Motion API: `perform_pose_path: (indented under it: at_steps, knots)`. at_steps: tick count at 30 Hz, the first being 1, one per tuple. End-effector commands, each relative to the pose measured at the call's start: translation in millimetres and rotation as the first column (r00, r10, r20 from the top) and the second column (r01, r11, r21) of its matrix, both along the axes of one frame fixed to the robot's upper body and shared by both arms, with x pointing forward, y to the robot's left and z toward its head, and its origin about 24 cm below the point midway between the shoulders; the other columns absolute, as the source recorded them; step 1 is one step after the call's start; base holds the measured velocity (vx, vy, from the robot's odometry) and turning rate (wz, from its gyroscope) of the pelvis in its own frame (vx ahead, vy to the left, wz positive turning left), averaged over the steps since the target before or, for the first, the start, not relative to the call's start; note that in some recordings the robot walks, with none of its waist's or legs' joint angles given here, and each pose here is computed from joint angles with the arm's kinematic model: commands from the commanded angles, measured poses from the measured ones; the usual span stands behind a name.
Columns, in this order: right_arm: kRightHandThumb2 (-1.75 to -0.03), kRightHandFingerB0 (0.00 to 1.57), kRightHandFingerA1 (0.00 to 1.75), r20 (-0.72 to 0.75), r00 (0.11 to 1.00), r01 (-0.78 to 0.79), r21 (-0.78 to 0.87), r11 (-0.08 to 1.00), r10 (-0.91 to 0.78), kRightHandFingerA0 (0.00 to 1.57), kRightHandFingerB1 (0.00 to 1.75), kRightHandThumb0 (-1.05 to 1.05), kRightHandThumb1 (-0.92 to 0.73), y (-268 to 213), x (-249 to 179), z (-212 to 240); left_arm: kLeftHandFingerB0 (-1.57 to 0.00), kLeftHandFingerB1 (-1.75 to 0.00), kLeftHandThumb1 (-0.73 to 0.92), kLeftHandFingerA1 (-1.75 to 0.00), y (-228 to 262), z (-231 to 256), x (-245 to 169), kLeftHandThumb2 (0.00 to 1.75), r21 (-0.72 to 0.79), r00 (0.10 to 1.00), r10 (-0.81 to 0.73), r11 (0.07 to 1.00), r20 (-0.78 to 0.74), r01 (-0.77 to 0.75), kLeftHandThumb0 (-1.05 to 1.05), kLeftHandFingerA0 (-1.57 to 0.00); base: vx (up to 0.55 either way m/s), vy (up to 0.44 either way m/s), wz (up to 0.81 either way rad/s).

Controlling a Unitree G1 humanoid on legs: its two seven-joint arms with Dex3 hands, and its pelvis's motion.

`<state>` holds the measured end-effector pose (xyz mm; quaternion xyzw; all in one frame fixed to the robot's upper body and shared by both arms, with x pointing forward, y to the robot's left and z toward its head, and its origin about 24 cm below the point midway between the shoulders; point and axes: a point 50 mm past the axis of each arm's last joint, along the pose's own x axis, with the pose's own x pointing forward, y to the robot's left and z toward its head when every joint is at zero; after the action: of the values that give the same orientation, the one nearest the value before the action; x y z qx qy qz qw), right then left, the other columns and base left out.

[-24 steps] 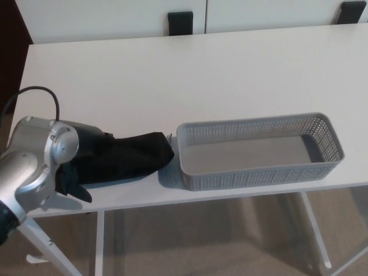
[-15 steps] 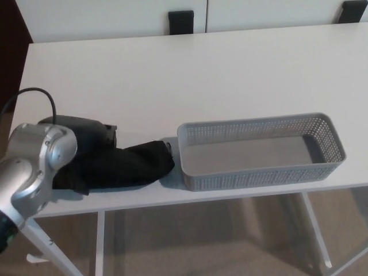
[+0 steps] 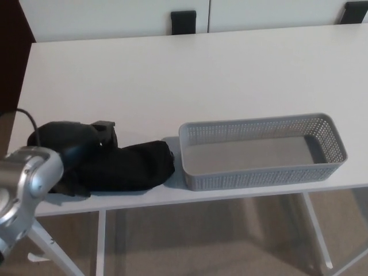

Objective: The robot walk towards a table in front and pick up a black pencil case on the left hand side and put the pencil case into a small container on the right hand side

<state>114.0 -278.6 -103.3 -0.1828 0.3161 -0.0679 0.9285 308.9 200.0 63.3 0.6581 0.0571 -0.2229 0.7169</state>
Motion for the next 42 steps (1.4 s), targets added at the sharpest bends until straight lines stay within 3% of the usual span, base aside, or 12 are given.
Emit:
perform_pose_path:
  at_steps: [1, 3, 5, 13, 15, 20, 28, 30, 37, 42]
  knots:
    - [-0.60, 0.45, 0.44, -0.005, 1.000, -0.016, -0.028, 0.999, 0.015, 0.55, 0.42, -0.23, -0.67, -9.2, 4.7, 3.9, -0.42, -1.54, 0.70, -1.75, 12.0, 23.0, -5.8, 0.50, -0.204, 0.968, -0.025, 0.976, 0.251, 0.078, 0.01, -0.57, 0.00, 0.000, 0.00]
    - [-0.60, 0.44, 0.43, -0.010, 1.000, -0.018, -0.022, 1.000, 0.018, 0.54, 0.42, -0.23, -0.68, -9.0, 4.8, 4.1, -0.43, -1.54, 0.69, -1.75, 18.5, 34.1, -2.4, 0.51, -0.214, 0.962, -0.008, 0.974, 0.274, 0.070, -0.02, -0.59, 0.00, 0.000, 0.00]
    - [-0.60, 0.43, 0.43, -0.005, 1.000, -0.020, -0.012, 1.000, 0.019, 0.52, 0.42, -0.21, -0.69, -8.6, 4.5, 4.7, -0.39, -1.70, 0.65, -1.75, 30.9, 52.7, 3.4, 0.55, -0.211, 0.950, 0.018, 0.976, 0.311, 0.050, -0.01, -0.62, 0.00, 0.000, 0.00]
    - [-0.60, 0.43, 0.43, -0.015, 1.000, -0.026, -0.015, 1.000, 0.026, 0.52, 0.42, -0.22, -0.69, -13.6, 4.5, 6.5, -0.41, -1.69, 0.64, -1.75, 51.4, 84.5, 11.7, 0.57, -0.281, 0.921, 0.113, 0.960, 0.373, -0.004, -0.07, -0.62, 0.00, 0.000, 0.00]
    - [-0.60, 0.43, 0.43, -0.014, 0.999, -0.029, -0.022, 0.999, 0.029, 0.52, 0.41, -0.22, -0.69, -13.0, 8.0, 6.9, -0.47, -1.61, 0.65, -1.75, 45.7, 87.3, 12.3, 0.52, -0.295, 0.916, 0.109, 0.956, 0.385, 0.010, -0.09, -0.62, 0.00, 0.000, 0.00]
    - [-0.60, 0.43, 0.43, -0.030, 0.999, -0.040, -0.034, 0.999, 0.039, 0.52, 0.41, -0.23, -0.69, -14.8, 2.3, 6.3, -0.47, -1.62, 0.67, -1.75, 16.7, 85.7, 8.6, 0.53, -0.348, 0.933, 0.066, 0.935, 0.354, 0.066, -0.11, -0.63, 0.00, 0.000, 0.00]
    - [-0.60, 0.46, 0.45, -0.023, 0.999, -0.037, -0.019, 0.999, 0.036, 0.53, 0.44, -0.21, -0.68, -11.6, 1.9, 4.9, -0.42, -1.64, 0.66, -1.75, -88.2, 111.3, 8.0, 0.55, -0.568, 0.963, -0.061, 0.797, 0.264, 0.206, -0.09, -0.61, 0.00, 0.000, 0.00]
    - [-0.60, 0.44, 0.44, -0.025, 0.999, -0.049, -0.023, 0.999, 0.048, 0.53, 0.42, -0.22, -0.69, -11.8, 6.9, 6.2, -0.46, -1.54, 0.68, -1.75, -115.9, 119.5, 11.3, 0.47, -0.594, 0.960, -0.105, 0.766, 0.259, 0.244, -0.08, -0.61, 0.00, 0.000, 0.00]
    - [-0.60, 0.45, 0.43, -0.035, 0.996, -0.087, -0.060, 0.994, 0.085, 0.53, 0.42, -0.23, -0.68, -13.4, 12.5, 10.4, -0.48, -1.70, 0.63, -1.75, -180.8, 131.9, 16.9, 0.56, -0.614, 0.950, -0.183, 0.728, 0.254, 0.304, -0.13, -0.70, 0.00, 0.000, 0.00]
    - [-0.60, 0.47, 0.43, -0.046, 0.994, -0.099, -0.070, 0.993, 0.096, 0.52, 0.42, -0.26, -0.68, -13.7, 9.9, 10.0, -0.51, -1.56, 0.64, -1.74, -222.7, 126.7, 15.2, 0.49, -0.572, 0.946, -0.230, 0.754, 0.230, 0.323, -0.16, -0.68, 0.00, 0.000, 0.00]
